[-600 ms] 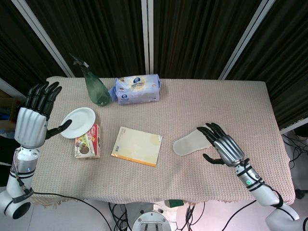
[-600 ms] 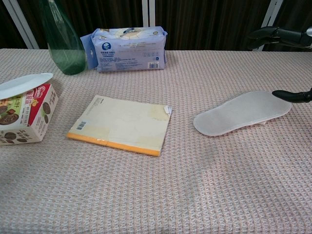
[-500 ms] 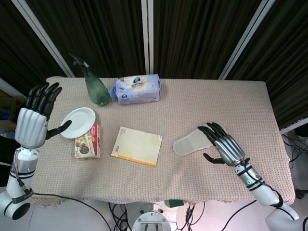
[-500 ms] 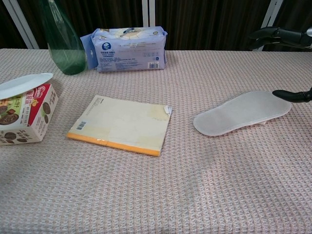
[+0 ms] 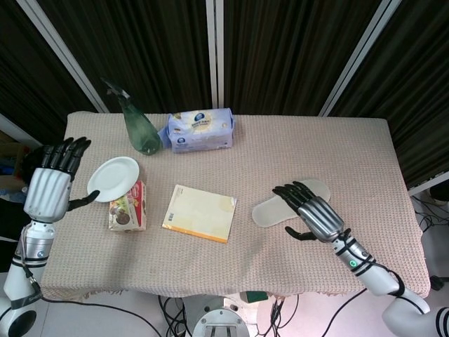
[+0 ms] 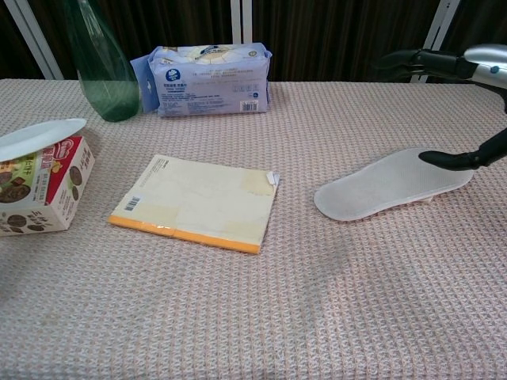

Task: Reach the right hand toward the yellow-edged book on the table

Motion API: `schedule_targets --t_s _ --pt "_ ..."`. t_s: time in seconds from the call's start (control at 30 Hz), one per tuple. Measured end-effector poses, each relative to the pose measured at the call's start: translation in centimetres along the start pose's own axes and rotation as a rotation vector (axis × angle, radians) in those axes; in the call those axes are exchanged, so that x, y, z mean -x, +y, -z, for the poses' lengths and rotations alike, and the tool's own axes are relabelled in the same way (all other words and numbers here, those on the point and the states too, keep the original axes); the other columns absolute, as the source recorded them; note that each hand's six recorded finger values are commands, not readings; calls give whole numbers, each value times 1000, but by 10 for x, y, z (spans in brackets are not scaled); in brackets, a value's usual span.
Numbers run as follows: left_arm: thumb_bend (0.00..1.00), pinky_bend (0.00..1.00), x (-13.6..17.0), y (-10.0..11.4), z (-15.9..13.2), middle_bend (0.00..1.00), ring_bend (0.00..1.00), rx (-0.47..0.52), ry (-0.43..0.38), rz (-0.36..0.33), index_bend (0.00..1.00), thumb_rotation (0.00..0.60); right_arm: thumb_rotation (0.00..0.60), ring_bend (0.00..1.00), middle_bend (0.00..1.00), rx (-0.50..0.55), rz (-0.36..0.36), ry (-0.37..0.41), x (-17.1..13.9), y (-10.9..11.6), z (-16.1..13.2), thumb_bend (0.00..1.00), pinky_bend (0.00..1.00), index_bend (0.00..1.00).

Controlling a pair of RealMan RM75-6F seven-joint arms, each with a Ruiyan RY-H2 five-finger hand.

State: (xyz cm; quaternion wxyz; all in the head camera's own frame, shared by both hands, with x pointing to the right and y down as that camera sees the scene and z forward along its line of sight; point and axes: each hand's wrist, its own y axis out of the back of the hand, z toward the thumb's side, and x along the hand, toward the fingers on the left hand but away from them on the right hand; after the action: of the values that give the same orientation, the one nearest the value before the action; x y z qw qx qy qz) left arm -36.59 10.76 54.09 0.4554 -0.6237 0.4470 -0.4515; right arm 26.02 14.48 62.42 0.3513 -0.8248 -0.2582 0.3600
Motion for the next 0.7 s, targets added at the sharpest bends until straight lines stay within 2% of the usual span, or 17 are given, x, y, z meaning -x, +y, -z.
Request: schedule_targets --t_s 0.03,0.07,0.1,0.13,0.23,0.43,0.53,0.7 --pt "0 91 3 -3 2 87 68 2 16 15 84 600 600 409 0 -13 -8 26 6 0 -7 308 671 0" --pt "0 91 7 -5 5 87 68 3 31 27 84 600 600 468 0 -32 -20 61 14 0 -17 309 783 0" --pt "0 91 11 -8 8 87 68 4 48 38 84 600 600 519 0 -48 -27 90 21 -1 -25 320 876 0" --pt "0 91 13 -10 9 87 68 5 59 45 84 600 600 542 0 -65 -31 120 28 -2 -33 355 912 0" --pt "0 91 18 -14 13 87 68 2 79 55 84 600 600 546 0 -112 -36 216 49 -8 -64 524 939 0" --pt "0 91 23 -17 18 87 68 -17 106 60 84 600 600 539 0 -91 -22 373 74 -31 -120 708 941 0" --pt "0 91 24 -19 23 87 68 -31 123 65 84 600 600 537 0 -76 17 426 80 -40 -137 798 941 0" --pt "0 91 27 -26 32 87 68 -40 163 99 84 600 600 530 0 -60 131 480 83 -46 -152 909 940 0"
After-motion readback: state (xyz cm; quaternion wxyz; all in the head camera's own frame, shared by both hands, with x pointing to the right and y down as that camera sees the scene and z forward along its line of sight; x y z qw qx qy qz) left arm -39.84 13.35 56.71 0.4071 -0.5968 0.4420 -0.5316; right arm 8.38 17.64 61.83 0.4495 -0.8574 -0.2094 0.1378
